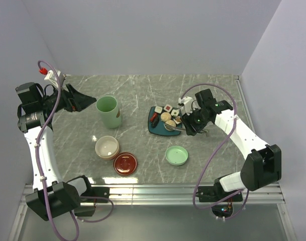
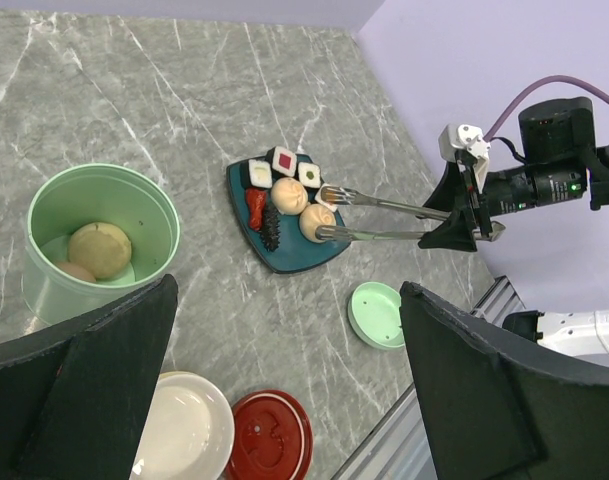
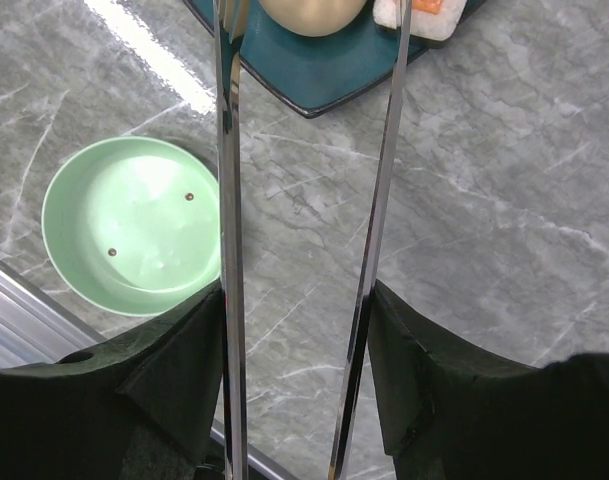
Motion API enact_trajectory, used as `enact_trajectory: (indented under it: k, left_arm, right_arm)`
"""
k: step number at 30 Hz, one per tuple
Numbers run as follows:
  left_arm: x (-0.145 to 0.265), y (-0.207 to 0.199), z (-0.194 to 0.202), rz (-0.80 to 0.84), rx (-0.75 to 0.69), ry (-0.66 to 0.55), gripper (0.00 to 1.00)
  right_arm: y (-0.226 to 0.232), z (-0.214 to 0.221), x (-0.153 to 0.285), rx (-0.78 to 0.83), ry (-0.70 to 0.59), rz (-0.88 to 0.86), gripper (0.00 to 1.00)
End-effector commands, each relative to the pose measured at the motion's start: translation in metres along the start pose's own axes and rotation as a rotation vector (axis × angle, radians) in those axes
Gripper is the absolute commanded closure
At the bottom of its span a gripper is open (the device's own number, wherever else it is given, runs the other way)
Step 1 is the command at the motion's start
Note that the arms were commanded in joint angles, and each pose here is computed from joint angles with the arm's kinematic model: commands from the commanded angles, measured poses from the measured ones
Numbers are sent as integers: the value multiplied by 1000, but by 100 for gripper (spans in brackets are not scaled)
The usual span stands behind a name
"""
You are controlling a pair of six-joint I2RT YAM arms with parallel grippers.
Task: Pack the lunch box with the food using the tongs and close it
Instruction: Pick up the food using the clamp
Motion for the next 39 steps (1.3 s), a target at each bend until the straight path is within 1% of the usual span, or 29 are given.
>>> enact_trajectory:
  k: [1, 14, 24, 33, 39]
  left_arm:
    - [1, 0, -1, -1, -37, -9, 1]
    - [-1, 3, 0, 2, -29, -9, 1]
    - [-2, 5, -1, 4, -24, -8, 1]
    - [-2, 6, 0, -3, -22, -6, 1]
    - [-2, 7, 0, -6, -22, -6, 1]
  right_arm:
    - [1, 0, 0, 19, -16, -22, 39]
    - [4, 5, -3, 42, 16, -50, 38]
    - [7, 5, -6, 64, 24, -61, 43]
    - [8, 0, -17, 69, 44, -73, 41]
    - [9, -2, -19, 68, 46, -78, 42]
Point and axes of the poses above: each gripper's point midway between its finger pads, its own x axis back along the fingers, its own y axis along the line the jaws close on, z = x × y, the point moved 10 cm from there along x, back along the fingers, and after that the axes turned 6 degrees about -x, right-handed, at the moved point
